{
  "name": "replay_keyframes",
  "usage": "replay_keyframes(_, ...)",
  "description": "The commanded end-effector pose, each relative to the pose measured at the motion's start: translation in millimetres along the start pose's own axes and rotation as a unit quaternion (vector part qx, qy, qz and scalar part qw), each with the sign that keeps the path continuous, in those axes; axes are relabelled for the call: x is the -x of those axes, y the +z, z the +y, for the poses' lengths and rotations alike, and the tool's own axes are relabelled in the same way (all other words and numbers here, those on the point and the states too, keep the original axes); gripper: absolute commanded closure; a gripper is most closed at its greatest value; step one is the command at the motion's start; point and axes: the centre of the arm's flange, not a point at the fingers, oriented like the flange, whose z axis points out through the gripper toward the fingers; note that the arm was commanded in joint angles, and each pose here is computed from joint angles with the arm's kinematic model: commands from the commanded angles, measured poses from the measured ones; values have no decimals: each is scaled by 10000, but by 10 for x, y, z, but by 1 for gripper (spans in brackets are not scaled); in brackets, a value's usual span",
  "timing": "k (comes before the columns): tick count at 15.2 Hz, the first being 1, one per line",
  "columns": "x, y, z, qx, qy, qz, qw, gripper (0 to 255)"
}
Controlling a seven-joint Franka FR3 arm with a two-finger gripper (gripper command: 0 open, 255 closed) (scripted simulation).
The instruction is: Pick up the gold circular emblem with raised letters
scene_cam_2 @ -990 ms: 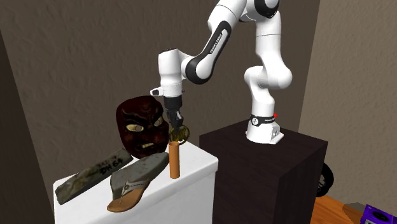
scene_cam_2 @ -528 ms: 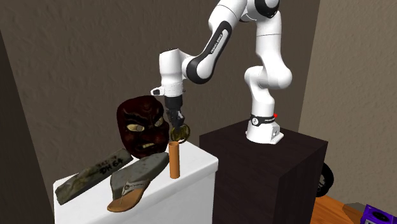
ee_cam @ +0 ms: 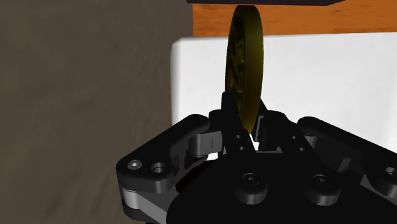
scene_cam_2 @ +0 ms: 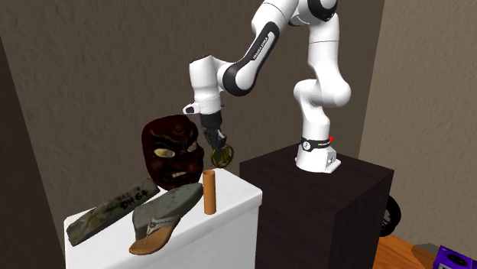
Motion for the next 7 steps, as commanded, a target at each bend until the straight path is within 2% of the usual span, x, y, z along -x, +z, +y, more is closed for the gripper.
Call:
replay_keyframes(1, 40, -83, 47, -20, 72, -46, 10000, 255)
replay_keyframes(5, 75, -291, 51, -20, 72, -46, 10000, 255)
replay_keyframes(7, 76, -299, 51, -20, 72, -46, 10000, 255)
